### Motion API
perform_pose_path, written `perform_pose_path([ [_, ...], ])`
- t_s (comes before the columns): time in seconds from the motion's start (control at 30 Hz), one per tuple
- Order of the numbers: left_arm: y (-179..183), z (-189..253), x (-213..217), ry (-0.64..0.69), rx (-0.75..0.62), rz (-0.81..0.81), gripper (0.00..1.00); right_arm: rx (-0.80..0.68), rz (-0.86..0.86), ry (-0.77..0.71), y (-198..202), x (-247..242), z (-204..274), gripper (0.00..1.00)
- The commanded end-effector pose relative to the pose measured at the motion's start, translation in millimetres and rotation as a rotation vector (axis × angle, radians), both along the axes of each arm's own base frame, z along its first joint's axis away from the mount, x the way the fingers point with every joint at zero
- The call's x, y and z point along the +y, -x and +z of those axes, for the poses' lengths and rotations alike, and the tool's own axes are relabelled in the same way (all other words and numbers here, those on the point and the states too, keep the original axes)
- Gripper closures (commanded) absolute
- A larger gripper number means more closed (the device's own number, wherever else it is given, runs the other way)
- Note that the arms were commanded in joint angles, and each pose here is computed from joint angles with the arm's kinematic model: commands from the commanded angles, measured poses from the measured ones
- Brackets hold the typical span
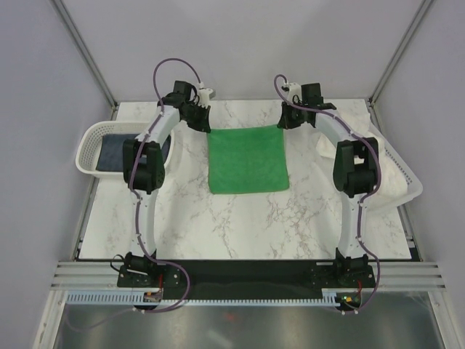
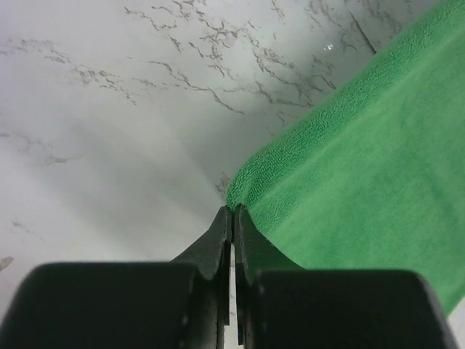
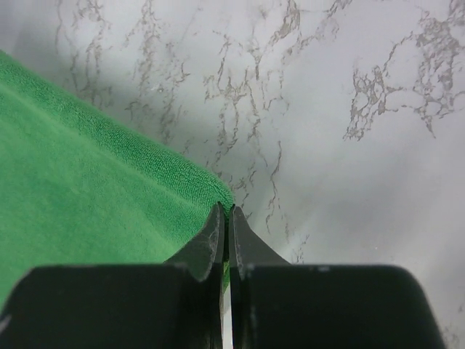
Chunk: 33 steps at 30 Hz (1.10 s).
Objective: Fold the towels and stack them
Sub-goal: Fold the towel
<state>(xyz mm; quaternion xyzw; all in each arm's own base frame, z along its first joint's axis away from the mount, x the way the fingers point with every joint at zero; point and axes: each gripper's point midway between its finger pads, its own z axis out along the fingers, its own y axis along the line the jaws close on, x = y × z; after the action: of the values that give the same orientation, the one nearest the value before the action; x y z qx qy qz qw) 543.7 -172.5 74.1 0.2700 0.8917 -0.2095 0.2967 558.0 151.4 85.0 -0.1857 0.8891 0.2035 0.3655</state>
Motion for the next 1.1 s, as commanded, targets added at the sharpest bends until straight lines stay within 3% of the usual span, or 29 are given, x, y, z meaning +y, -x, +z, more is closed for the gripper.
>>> perform_pose_path([
  [0.0,3,53,-5,0.037,-0.093,0.008,0.98,-0.104,0.008,-0.020,2,2,43,1.00],
  [1.07,140,73,-12,0.016,-0.155,0.046,0.98,-0.135,-0.064,-0.073,135,-2,56,1.00],
])
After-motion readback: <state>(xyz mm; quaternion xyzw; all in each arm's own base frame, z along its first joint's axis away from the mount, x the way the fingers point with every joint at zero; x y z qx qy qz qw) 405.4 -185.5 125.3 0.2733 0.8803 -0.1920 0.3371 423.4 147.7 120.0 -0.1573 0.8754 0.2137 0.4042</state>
